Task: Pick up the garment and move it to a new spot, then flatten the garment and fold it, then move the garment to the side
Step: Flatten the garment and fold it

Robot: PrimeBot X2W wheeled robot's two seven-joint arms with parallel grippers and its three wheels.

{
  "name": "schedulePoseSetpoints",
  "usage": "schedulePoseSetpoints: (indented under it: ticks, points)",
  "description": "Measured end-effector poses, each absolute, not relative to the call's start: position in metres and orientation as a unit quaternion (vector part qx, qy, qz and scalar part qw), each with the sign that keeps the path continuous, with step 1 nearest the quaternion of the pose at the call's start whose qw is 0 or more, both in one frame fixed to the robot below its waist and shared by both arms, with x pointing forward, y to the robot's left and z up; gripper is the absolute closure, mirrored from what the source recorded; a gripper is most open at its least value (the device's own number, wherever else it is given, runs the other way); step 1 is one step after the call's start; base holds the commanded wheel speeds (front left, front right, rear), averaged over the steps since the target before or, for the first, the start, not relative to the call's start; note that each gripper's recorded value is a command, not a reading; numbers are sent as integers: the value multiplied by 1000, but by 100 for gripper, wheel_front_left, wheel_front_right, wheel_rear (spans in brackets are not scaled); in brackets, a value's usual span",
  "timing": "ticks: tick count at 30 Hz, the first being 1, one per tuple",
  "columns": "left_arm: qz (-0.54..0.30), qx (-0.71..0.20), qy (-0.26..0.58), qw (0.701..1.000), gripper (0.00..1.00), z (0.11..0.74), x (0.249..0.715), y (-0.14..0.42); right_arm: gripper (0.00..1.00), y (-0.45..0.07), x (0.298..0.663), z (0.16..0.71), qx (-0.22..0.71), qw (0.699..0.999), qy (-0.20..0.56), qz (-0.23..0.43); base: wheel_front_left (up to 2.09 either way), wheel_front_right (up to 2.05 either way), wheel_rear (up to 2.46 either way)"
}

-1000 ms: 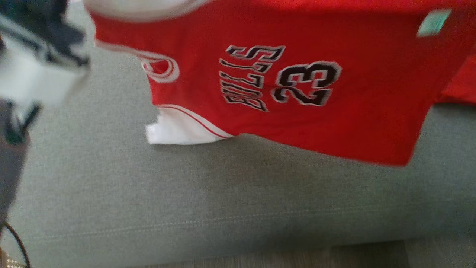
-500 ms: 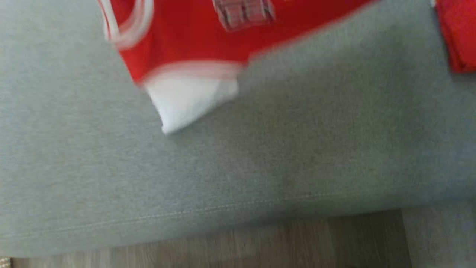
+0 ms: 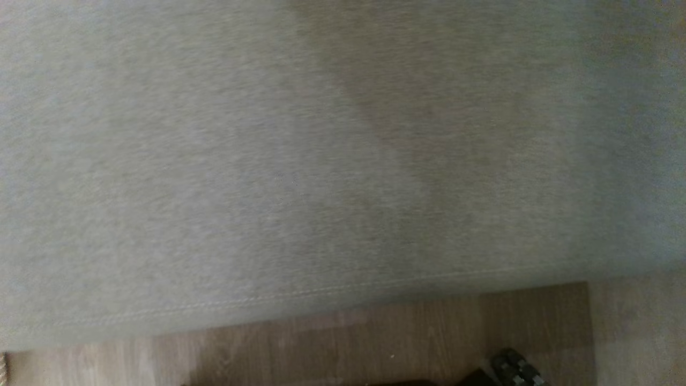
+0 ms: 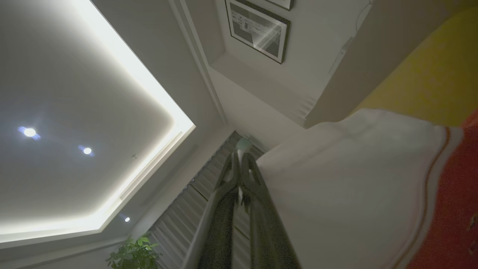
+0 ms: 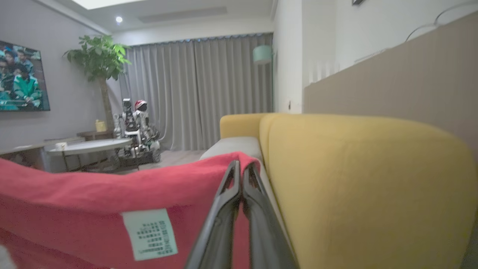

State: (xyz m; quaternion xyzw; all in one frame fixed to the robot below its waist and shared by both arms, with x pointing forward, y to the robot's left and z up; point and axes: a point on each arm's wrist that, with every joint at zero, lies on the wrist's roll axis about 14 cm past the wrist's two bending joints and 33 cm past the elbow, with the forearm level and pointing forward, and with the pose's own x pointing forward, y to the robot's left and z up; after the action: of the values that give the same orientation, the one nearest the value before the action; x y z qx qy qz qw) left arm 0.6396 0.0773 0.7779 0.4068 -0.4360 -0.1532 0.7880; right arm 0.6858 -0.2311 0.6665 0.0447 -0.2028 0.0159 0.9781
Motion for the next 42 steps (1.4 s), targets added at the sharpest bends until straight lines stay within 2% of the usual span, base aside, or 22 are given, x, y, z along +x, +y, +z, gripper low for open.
schedulePoseSetpoints:
  ticks: [3, 6, 8, 9, 15, 18, 25, 32, 36, 42]
  points:
    - [-198, 394, -343, 829, 100, 687, 639, 93, 100, -213, 692, 615, 50, 987, -146, 36, 0, 0, 0]
    - [-237, 351, -253, 870, 100, 606, 614, 99, 100, -205, 681, 563, 65, 993, -84, 44, 0, 0, 0]
    - [-255, 314, -201, 892, 100, 565, 588, 99, 100, -208, 665, 532, 63, 996, -40, 44, 0, 0, 0]
    - [-255, 314, -201, 892, 100, 565, 588, 99, 100, -208, 665, 532, 63, 996, -40, 44, 0, 0, 0]
    - [-260, 182, -49, 947, 100, 483, 497, 109, 100, -221, 591, 440, 64, 989, 131, 41, 0, 0, 0]
    - [-239, 132, -10, 962, 100, 472, 459, 117, 100, -231, 550, 420, 86, 982, 164, 31, 0, 0, 0]
    - [-216, 57, 26, 974, 100, 476, 387, 120, 100, -253, 483, 423, 122, 981, 152, -2, 0, 0, 0]
    - [-207, 20, 39, 977, 100, 485, 343, 122, 100, -268, 433, 430, 125, 979, 159, -19, 0, 0, 0]
    - [-215, 9, 61, 975, 100, 482, 327, 122, 100, -268, 414, 431, 117, 976, 180, -23, 0, 0, 0]
    - [-241, 11, 87, 967, 100, 478, 334, 115, 100, -261, 400, 424, 101, 964, 243, -19, 0, 0, 0]
